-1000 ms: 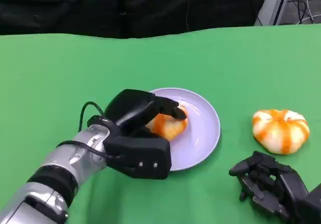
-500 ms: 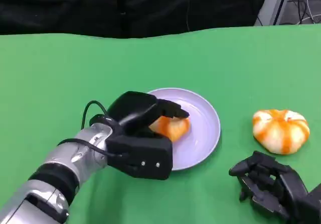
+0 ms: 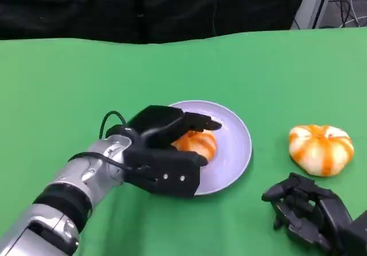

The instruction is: Grasp the bread from the table and place it into the plate.

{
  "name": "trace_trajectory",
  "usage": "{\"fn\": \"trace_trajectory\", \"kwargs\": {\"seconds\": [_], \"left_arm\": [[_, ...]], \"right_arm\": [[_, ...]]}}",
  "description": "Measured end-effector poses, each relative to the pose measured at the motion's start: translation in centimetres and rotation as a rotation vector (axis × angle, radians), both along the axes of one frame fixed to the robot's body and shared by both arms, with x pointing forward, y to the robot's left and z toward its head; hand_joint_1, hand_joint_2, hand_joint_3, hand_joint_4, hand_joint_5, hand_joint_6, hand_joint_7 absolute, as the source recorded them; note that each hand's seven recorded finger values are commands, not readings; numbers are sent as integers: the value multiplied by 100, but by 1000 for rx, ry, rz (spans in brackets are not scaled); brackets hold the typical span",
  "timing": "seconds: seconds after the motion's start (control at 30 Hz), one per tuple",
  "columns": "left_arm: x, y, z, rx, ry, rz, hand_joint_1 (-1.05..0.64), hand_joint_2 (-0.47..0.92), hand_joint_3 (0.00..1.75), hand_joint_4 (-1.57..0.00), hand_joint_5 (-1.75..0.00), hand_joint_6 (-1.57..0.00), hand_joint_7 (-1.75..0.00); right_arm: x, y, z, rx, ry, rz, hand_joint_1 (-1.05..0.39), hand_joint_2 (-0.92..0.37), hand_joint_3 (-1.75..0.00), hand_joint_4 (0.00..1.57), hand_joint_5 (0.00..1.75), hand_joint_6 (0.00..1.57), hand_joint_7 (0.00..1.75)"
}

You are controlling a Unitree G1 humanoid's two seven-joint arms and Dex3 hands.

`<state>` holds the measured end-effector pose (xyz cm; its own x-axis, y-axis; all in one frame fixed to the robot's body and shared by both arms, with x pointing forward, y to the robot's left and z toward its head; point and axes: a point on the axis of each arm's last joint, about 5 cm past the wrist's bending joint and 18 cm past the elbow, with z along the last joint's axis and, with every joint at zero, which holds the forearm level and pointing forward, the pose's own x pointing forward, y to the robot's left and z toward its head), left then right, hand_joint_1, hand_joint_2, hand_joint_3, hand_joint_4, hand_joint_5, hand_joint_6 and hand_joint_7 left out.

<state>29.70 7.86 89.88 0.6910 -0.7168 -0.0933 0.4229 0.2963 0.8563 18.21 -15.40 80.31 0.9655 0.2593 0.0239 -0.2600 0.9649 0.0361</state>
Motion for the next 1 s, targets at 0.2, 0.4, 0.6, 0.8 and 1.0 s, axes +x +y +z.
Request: {"fn": "trace_trajectory", "kwargs": {"seconds": [0.2,0.4,0.6,0.8,1.0], "left_arm": [[21,47,36,27,28,-9,-90,92,74,-40,0,-42,0],[8,54,18,31,40,-6,-90,92,74,-40,0,-42,0],[8,55,18,30,40,-5,-90,92,74,-40,0,-42,0],[8,55,19,28,41,-4,-90,92,74,-40,0,-41,0],[-40,121,27,-122,48,16,-90,92,75,-46,-3,-43,-1]], "right_arm": [[0,-1,0,0,0,1,-24,-92,-49,67,175,76,105],[0,-1,0,0,0,1,-24,-92,-49,67,175,76,104],[0,-1,0,0,0,1,-24,-92,-49,67,175,77,104],[0,-1,0,0,0,1,-24,-92,-49,67,175,77,104],[8,-8,1,3,1,8,-24,-92,-47,69,175,76,104]]}}
